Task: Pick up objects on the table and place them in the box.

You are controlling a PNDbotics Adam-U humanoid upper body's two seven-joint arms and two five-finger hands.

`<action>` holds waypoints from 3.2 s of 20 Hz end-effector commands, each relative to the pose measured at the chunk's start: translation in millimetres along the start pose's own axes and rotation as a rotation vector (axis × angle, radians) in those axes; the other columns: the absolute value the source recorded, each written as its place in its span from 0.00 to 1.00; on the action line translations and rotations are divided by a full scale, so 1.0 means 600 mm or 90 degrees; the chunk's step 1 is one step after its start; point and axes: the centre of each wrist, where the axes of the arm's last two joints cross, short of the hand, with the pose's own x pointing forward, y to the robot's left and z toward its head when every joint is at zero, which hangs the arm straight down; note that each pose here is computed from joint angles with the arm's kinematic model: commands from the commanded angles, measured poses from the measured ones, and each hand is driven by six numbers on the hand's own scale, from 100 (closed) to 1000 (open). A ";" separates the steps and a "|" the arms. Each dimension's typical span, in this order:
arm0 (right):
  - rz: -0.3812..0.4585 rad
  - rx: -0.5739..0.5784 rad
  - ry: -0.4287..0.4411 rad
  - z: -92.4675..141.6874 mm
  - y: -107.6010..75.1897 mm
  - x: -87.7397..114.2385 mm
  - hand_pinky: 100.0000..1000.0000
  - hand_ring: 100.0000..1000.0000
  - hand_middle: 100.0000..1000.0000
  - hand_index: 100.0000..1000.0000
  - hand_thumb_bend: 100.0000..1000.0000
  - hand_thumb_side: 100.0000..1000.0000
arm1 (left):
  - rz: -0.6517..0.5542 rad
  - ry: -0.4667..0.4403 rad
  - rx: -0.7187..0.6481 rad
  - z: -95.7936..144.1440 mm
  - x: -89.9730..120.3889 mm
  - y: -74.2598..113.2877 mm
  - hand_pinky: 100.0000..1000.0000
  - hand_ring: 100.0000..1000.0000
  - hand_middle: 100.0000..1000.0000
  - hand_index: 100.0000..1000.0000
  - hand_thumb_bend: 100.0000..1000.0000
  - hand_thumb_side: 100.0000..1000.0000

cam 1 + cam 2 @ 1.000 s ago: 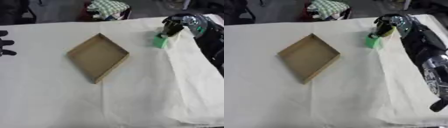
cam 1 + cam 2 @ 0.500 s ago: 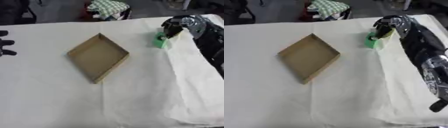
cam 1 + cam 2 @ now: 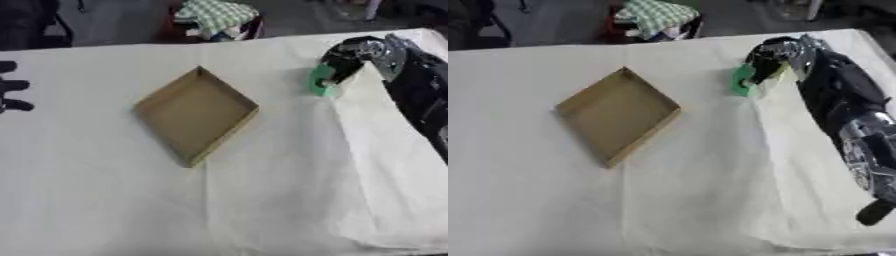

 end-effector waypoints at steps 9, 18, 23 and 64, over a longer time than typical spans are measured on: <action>0.028 -0.012 0.014 0.011 -0.015 -0.011 0.72 0.68 0.55 0.66 0.12 0.14 | -0.005 -0.020 -0.007 -0.009 0.012 0.003 0.56 0.71 0.76 0.78 0.12 0.64; 0.042 -0.098 -0.017 0.018 -0.030 -0.001 0.68 0.63 0.47 0.58 0.00 0.06 | -0.004 -0.019 -0.007 -0.009 0.011 0.003 0.56 0.71 0.76 0.78 0.11 0.65; 0.071 -0.158 -0.092 0.034 -0.071 0.038 0.66 0.61 0.46 0.57 0.00 0.07 | -0.005 -0.019 -0.007 -0.009 0.011 0.003 0.57 0.71 0.76 0.78 0.11 0.65; 0.286 -0.174 -0.373 0.010 -0.040 0.317 0.80 0.88 1.00 1.00 0.41 0.36 | 0.033 -0.048 -0.041 -0.028 0.024 -0.025 0.57 0.71 0.76 0.78 0.11 0.65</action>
